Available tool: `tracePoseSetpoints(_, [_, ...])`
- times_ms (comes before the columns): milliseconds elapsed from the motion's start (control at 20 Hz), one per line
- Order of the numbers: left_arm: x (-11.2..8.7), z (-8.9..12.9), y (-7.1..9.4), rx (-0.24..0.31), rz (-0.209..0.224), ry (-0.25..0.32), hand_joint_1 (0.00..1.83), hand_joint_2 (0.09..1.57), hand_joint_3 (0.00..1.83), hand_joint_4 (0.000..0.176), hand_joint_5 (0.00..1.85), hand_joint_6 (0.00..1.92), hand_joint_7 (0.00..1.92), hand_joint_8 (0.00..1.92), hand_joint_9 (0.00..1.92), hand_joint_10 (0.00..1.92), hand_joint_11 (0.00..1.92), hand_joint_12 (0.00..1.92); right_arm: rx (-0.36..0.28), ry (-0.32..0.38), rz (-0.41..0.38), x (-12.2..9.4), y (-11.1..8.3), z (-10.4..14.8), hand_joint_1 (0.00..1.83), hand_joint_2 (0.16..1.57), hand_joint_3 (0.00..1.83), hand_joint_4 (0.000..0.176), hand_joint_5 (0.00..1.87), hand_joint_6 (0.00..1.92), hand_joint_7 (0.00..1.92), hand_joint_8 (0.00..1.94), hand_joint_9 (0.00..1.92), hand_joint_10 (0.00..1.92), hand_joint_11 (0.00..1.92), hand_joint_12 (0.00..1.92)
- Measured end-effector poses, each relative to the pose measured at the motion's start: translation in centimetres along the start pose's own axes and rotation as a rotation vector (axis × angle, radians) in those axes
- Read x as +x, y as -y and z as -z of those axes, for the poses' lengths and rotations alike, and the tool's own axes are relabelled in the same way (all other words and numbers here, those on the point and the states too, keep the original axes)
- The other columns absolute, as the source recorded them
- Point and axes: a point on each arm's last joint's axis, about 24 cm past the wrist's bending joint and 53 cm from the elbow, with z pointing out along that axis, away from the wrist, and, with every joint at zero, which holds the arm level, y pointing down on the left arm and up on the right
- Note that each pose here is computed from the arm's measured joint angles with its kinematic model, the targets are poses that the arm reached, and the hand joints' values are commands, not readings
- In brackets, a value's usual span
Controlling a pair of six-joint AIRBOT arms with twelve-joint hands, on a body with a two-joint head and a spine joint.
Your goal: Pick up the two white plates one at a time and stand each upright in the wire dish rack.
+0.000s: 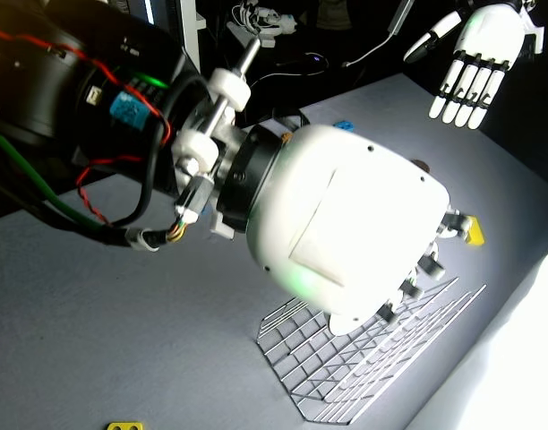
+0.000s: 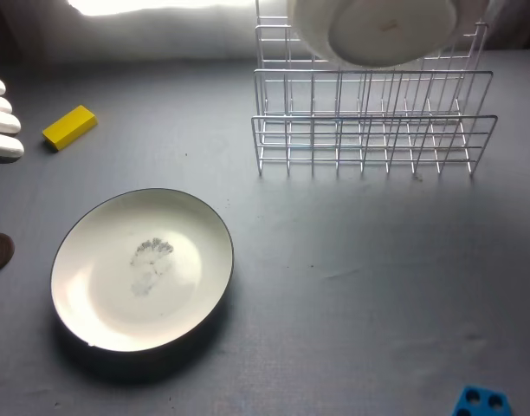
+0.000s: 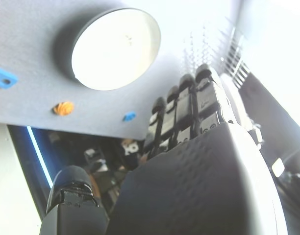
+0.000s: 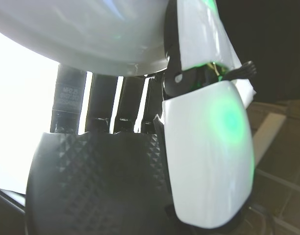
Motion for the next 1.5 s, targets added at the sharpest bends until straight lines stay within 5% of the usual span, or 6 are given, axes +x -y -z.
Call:
tracePoseSetpoints(400, [0.0, -0.1, 0.0, 0.001, -0.004, -0.004, 0.0, 1.03, 0.0, 0.0, 0.0, 0.0, 0.0, 0.0, 0.0, 0.0, 0.0, 0.0, 0.09, -0.029, -0.056, -0.3, 2.8, -0.8, 1.39, 1.04, 0.0, 0.0, 0.99, 0.89, 1.13, 0.67, 1.16, 0.83, 1.02, 0.84])
tracePoseSetpoints(1300, [0.3, -0.4, 0.2, 0.011, -0.005, -0.02, 0.0, 1.03, 0.0, 0.0, 0.0, 0.0, 0.0, 0.0, 0.0, 0.0, 0.0, 0.0, 0.177, -0.012, -0.114, -1.5, 6.5, -2.9, 1.39, 1.05, 0.0, 0.0, 0.98, 0.89, 1.11, 0.74, 1.14, 0.86, 1.01, 0.87])
tracePoseSetpoints(1500, [1.2, -2.3, 0.5, 0.033, -0.007, -0.056, 0.0, 1.02, 0.0, 0.0, 0.01, 0.0, 0.0, 0.0, 0.0, 0.0, 0.0, 0.0, 0.197, -0.007, -0.115, -1.7, 7.5, -3.1, 1.39, 1.05, 0.0, 0.0, 0.98, 0.89, 1.12, 0.72, 1.14, 0.86, 1.0, 0.86])
